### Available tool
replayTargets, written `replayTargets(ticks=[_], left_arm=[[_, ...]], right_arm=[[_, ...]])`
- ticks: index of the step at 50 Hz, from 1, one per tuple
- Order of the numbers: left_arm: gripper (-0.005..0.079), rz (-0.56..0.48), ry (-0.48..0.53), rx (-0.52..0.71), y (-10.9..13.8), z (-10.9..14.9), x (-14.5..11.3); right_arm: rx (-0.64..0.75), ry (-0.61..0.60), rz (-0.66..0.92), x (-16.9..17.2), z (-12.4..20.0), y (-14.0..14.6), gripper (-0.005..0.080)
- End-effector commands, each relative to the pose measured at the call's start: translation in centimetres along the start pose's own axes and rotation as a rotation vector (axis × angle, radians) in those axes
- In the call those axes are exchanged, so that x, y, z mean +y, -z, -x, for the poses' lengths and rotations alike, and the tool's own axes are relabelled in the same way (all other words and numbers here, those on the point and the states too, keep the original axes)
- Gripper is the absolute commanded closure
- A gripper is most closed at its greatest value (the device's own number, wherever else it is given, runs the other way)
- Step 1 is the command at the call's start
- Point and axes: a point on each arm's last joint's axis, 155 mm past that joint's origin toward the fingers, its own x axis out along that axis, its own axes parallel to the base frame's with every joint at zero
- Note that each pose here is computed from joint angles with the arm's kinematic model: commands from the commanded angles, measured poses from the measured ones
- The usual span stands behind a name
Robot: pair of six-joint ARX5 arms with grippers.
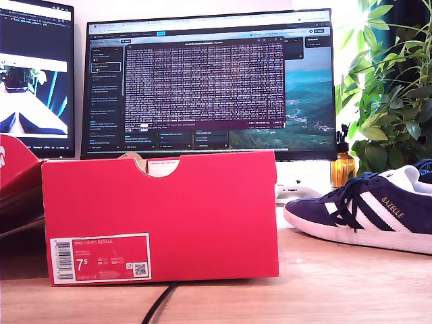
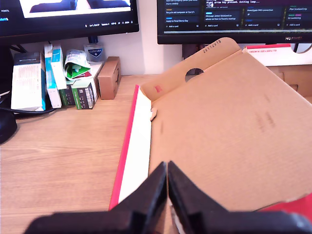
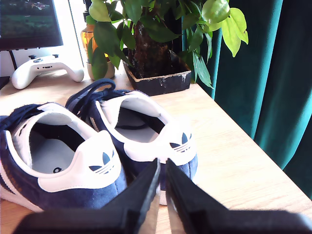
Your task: Pack the blue shoes by picking the first shoe and placing it inside the red shoebox, left side, then picking and rotating the second shoe and placing it in the shoebox
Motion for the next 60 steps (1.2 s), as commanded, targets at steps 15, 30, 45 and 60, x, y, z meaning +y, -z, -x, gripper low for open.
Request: replayTargets(ticks=[15,30,45,60], left_arm=[[0.0754,0.003,-0.005,0.035,1.6,-0.3,0.2],[0.0754,0.255,0.114,0.028,1.0,-0.1,-2.1],[0.0755,0.309,0.553,-0.233,-8.6,4.0,-9.1],[0.076,0.025,0.704,-0.291,-15.3,10.1,-12.2]], right_arm=[[0.007,0.001,-0.001,0.0,0.0,0.1,0.0757],[-0.005,-0.042,-0.112,0.8,0.0,-0.3,0.0757],[0.023,-0.245,-0.652,4.3,0.6,-1.6,0.0757],[-0.009,-0.478,-0.772,7.5,2.7,-6.3,0.0757]])
